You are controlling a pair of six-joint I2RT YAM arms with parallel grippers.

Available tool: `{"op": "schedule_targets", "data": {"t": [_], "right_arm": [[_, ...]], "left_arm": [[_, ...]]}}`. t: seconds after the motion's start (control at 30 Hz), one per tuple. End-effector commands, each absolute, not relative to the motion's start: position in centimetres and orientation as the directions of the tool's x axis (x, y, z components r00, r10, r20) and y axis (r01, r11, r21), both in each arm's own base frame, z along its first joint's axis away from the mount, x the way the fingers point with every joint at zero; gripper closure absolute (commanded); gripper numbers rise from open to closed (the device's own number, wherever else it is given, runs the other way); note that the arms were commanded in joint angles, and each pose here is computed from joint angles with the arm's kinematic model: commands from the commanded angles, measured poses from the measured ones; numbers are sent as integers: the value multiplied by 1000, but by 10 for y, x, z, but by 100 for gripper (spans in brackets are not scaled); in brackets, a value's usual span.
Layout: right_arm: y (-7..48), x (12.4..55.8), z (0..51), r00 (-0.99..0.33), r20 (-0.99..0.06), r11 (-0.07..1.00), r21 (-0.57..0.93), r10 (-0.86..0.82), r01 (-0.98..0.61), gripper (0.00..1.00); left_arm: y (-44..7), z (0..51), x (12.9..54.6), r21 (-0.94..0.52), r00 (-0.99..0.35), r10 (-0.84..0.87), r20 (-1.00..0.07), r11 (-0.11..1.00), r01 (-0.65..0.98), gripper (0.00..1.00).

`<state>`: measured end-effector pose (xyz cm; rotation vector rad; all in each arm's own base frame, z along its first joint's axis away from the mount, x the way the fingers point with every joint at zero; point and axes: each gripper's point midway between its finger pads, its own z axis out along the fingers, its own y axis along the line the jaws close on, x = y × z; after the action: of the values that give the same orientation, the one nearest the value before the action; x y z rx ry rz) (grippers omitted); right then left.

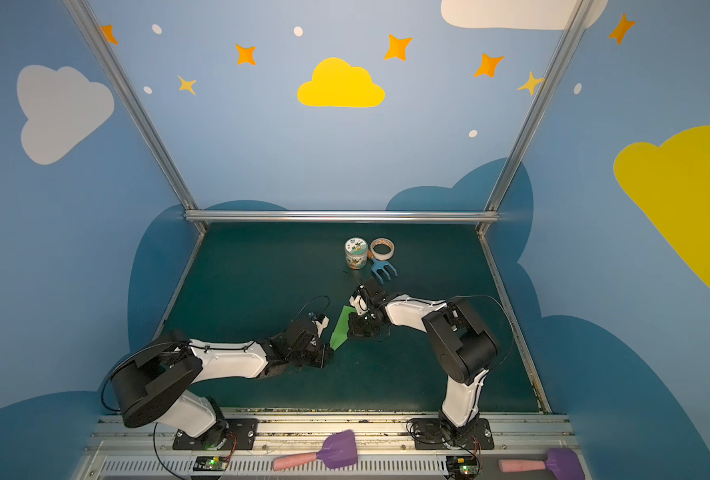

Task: Fold a paper plane with a square sheet of paper (fold left side to right side)
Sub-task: 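Open the right gripper and draw it back from the plane's wing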

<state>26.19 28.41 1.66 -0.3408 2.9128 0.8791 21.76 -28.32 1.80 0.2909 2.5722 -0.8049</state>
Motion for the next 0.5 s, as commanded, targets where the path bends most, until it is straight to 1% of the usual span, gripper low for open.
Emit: {"op": "schedule_targets", "data": {"t": [0.0,0.33,0.47], "right_arm": [[251,271,-11,-984,-97,886,428,-151,-178,100],[226,289,-20,-994,-67,908,404,-91,-111,100],[225,287,-23,-994,-61,906,410,-88,-105,100]], "left_arm": [[-266,1,204,-454,-909,103,-404,840,297,97],[-266,1,204,-456,-910,104,-402,839,297,97],[-275,15,207,-485,-903,101,-418,816,315,97]]}}
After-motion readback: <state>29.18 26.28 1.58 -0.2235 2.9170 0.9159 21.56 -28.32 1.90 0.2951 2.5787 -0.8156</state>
